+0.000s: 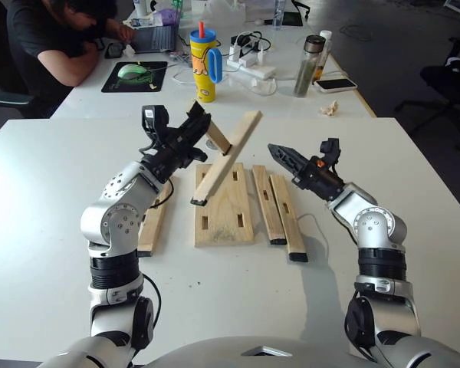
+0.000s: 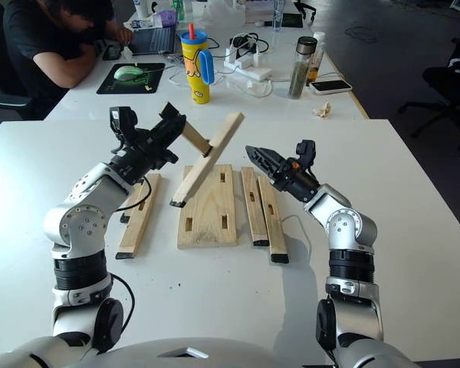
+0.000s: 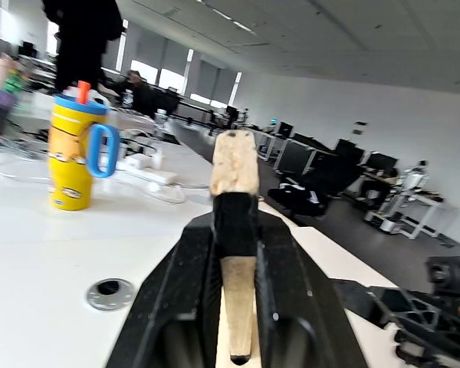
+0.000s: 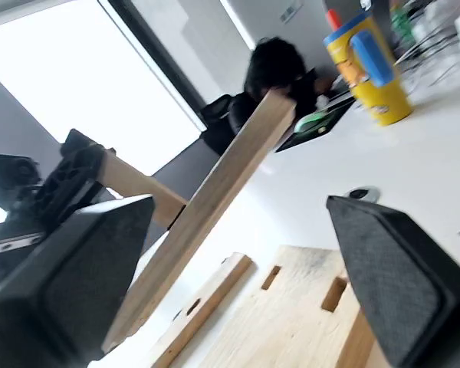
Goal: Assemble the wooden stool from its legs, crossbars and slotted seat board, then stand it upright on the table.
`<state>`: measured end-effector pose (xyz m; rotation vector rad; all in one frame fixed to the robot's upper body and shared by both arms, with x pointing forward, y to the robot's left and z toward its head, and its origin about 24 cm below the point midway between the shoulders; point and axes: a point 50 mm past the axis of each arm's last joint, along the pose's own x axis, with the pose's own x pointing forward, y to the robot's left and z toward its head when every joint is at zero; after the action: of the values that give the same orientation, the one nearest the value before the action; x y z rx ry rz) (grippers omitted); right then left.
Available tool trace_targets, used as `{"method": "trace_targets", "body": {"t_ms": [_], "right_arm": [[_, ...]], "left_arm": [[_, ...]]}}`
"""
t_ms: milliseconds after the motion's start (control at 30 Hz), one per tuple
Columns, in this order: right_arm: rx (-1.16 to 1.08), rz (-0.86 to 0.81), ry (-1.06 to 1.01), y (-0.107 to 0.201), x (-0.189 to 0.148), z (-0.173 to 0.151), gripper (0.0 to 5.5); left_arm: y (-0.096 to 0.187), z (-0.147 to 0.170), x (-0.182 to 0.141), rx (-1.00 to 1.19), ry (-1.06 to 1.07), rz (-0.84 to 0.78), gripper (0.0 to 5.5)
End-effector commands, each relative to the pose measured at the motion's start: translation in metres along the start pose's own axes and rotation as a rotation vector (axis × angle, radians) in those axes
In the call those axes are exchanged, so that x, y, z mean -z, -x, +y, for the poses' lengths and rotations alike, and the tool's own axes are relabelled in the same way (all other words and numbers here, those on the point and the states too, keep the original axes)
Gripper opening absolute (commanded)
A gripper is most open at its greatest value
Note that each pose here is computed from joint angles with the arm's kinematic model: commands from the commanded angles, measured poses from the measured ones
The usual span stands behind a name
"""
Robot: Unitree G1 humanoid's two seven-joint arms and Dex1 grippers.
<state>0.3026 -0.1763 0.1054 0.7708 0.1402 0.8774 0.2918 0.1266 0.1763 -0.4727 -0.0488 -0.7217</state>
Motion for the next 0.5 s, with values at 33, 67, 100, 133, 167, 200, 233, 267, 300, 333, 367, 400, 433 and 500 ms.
{"method": "trace_targets", "body": {"t_ms": [33, 67, 100, 133, 167, 200, 233, 267, 300, 333, 367, 400, 433, 500], "right_arm": [[-0.153, -0.012, -0.165, 0.019, -0.001, 0.006, 4.95], [-0.174, -0.019, -0.184, 0.021, -0.003, 0.008, 5.13], [-0.189, -0.027, -0.206, 0.023, -0.005, 0.008, 5.30], [-0.214, -0.029, -0.222, 0.025, -0.007, 0.010, 5.37], [-0.232, -0.037, -0.237, 0.026, -0.009, 0.011, 5.40], [-0.249, -0.043, -0.249, 0.027, -0.011, 0.012, 5.40], [-0.276, -0.046, -0.256, 0.028, -0.013, 0.015, 5.40], [-0.298, -0.050, -0.264, 0.028, -0.015, 0.018, 5.40], [-0.322, -0.058, -0.270, 0.028, -0.017, 0.020, 5.40], [-0.341, -0.062, -0.273, 0.028, -0.019, 0.023, 5.40], [-0.357, -0.062, -0.275, 0.028, -0.021, 0.025, 5.40], [-0.360, -0.051, -0.268, 0.026, -0.021, 0.027, 5.40], [-0.362, -0.043, -0.267, 0.025, -0.021, 0.028, 5.40], [-0.372, -0.039, -0.267, 0.025, -0.021, 0.030, 5.40]], "left_arm": [[-0.003, -0.013, -0.011, 0.183, 0.111, 0.009, 0.41], [-0.002, -0.014, -0.012, 0.201, 0.131, 0.011, 0.41], [-0.001, -0.014, -0.013, 0.222, 0.153, 0.014, 0.41], [0.000, -0.015, -0.013, 0.236, 0.170, 0.014, 0.41], [0.001, -0.015, -0.014, 0.248, 0.194, 0.010, 0.41], [0.002, -0.015, -0.015, 0.258, 0.216, 0.007, 0.41], [0.003, -0.014, -0.015, 0.264, 0.235, 0.006, 0.41], [0.004, -0.015, -0.015, 0.271, 0.251, 0.007, 0.41], [0.005, -0.015, -0.014, 0.279, 0.267, 0.009, 0.41], [0.005, -0.015, -0.013, 0.288, 0.280, 0.014, 0.41], [0.006, -0.017, -0.012, 0.303, 0.290, 0.022, 0.41], [0.007, -0.018, -0.011, 0.314, 0.301, 0.031, 0.41], [0.007, -0.020, -0.009, 0.330, 0.318, 0.040, 0.41], [0.008, -0.024, -0.005, 0.354, 0.341, 0.059, 0.41]]}}
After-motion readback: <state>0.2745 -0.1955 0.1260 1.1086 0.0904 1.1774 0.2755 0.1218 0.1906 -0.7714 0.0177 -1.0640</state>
